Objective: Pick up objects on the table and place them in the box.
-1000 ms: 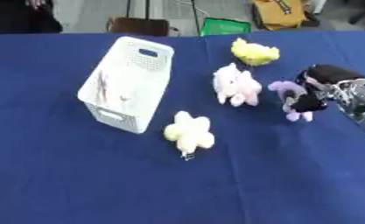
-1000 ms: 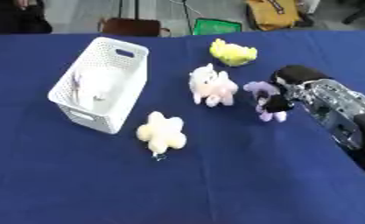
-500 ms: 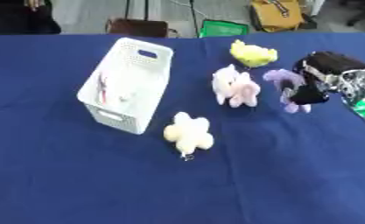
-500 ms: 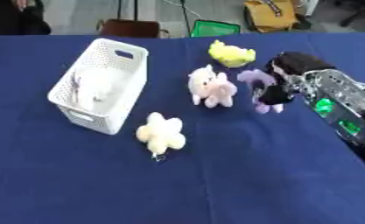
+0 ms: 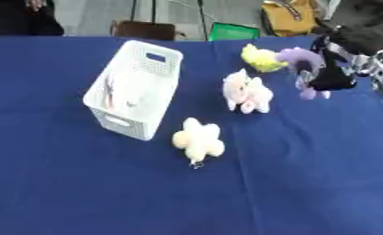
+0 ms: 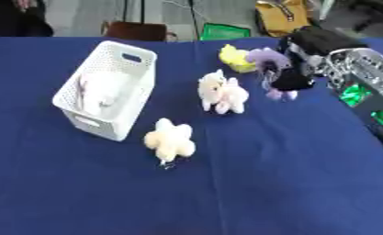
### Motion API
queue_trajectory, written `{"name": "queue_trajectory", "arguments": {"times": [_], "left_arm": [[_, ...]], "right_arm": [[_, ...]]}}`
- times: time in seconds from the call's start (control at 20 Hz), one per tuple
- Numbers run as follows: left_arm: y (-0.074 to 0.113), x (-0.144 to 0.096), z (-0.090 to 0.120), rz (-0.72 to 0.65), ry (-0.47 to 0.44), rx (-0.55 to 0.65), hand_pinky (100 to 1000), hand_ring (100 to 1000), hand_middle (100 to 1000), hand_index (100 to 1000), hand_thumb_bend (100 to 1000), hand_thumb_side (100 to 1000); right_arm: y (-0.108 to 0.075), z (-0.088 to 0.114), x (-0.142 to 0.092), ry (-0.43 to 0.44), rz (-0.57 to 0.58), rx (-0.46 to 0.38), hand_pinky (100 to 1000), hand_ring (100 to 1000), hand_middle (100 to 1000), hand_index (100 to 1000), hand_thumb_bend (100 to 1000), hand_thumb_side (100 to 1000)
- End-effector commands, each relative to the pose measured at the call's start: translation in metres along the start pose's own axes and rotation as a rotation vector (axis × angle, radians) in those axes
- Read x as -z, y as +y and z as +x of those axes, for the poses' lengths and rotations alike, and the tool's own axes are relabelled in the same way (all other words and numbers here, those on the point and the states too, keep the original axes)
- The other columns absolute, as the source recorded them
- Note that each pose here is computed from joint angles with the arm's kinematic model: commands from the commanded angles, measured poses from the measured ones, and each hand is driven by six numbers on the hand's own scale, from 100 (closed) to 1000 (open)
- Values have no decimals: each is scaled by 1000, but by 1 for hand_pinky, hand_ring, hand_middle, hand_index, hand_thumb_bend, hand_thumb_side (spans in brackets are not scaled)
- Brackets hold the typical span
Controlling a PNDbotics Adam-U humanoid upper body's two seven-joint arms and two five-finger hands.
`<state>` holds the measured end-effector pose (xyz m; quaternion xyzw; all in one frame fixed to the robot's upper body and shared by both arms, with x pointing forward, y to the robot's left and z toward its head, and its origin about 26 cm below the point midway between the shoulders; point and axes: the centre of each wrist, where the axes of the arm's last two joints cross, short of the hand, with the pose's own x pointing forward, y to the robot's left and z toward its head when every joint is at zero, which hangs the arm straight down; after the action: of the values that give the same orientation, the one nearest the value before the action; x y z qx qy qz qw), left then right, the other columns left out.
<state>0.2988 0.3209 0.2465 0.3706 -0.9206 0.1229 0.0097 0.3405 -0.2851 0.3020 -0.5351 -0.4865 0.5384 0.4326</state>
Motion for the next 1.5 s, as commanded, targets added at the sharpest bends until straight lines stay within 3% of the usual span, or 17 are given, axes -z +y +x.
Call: {"name": "queue_trajectory", "arguments": {"times": [0.05, 0.3, 0.65, 0.9, 1.05, 1.5], "left_arm": [[2, 10, 2, 1, -55, -9, 727, 744, 778, 758, 100, 621], [1, 10, 2, -7, -56, -14, 727, 744, 778, 759, 100, 621], [0, 10, 3, -16, -58, -25, 727, 744, 778, 759, 100, 620], [-2, 11, 4, -15, -58, -35, 727, 744, 778, 759, 100, 620], [-4, 12, 5, -12, -60, -49, 727, 744, 778, 759, 100, 621], [-12, 16, 8, 0, -65, -89, 727, 744, 779, 760, 100, 622]], "right_arm": [[-28, -2, -11, -1, -71, -23, 851, 759, 315, 412, 100, 528], [-53, 14, -10, -49, -124, -32, 849, 758, 303, 405, 100, 531], [-83, 40, 12, -108, -175, -45, 849, 756, 301, 401, 100, 534], [-94, 58, 31, -141, -192, -47, 851, 757, 297, 397, 100, 566], [-100, 73, 46, -161, -196, -40, 852, 757, 295, 395, 100, 541], [-101, 105, 78, -204, -213, -14, 857, 760, 284, 380, 100, 543]]}}
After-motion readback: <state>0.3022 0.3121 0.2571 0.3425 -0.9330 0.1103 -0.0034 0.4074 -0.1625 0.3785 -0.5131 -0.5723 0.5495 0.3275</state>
